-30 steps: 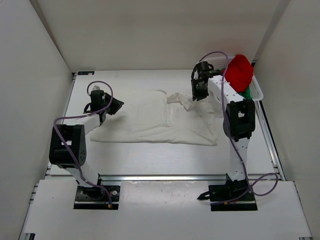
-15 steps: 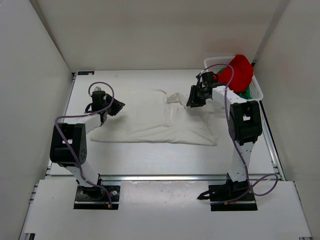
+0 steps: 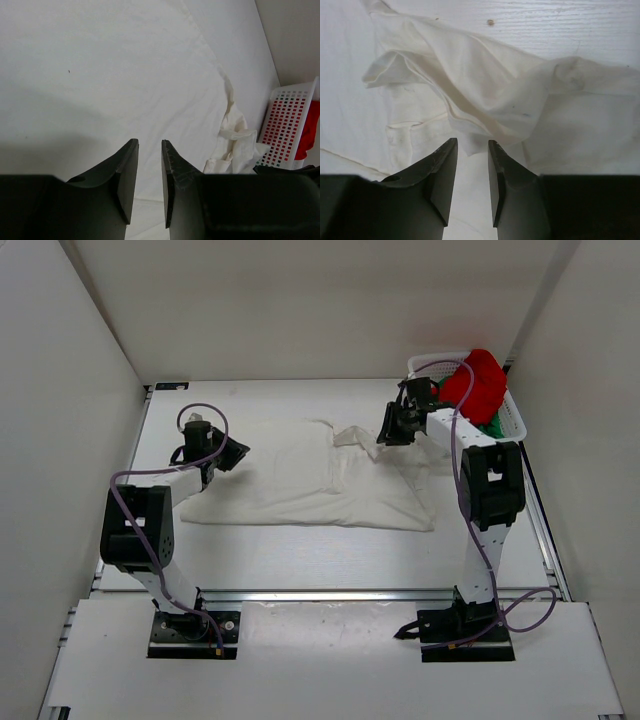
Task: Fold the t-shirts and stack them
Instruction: Grap the side of the flattened tshirt furthest away from the robot with both arms
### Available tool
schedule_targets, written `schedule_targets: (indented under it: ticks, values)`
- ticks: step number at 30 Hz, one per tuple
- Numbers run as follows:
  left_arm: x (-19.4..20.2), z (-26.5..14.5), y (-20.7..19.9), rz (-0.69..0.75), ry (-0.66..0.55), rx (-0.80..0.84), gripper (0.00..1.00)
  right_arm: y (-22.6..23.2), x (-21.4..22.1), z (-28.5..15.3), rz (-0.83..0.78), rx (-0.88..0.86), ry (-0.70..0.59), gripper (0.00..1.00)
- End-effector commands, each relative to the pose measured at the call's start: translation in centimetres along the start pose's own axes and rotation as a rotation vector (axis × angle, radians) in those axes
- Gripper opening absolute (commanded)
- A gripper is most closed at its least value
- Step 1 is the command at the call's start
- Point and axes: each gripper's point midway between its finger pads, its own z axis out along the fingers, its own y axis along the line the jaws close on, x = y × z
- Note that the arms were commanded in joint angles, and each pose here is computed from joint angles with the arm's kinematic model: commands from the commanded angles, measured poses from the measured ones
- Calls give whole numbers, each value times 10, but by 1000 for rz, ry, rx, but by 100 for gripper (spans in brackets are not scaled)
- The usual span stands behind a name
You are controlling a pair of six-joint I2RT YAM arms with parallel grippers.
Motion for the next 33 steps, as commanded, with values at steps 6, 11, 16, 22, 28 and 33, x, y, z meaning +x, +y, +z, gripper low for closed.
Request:
schedule_targets:
  ticks: [6, 11, 16, 22, 28, 33]
  values:
    - [-13, 4, -13, 14, -32, 21, 37, -9, -5, 14, 8, 46, -3, 29]
    - [-11, 4, -12, 23, -27, 17, 37, -6, -8, 20, 22, 12, -6, 30]
    - [-13, 5, -12, 14, -29, 16, 37, 2, -10, 17, 38, -56, -28, 29]
    - [-25, 8, -9, 10, -53, -1, 37, 10, -15, 10, 22, -72, -53, 11]
    - [-56, 14, -6, 17, -118, -45, 37, 15, -34, 4, 2, -68, -81, 0]
    - [-93, 18, 7, 17, -180, -106, 37, 16, -48, -7, -16, -59, -108, 0]
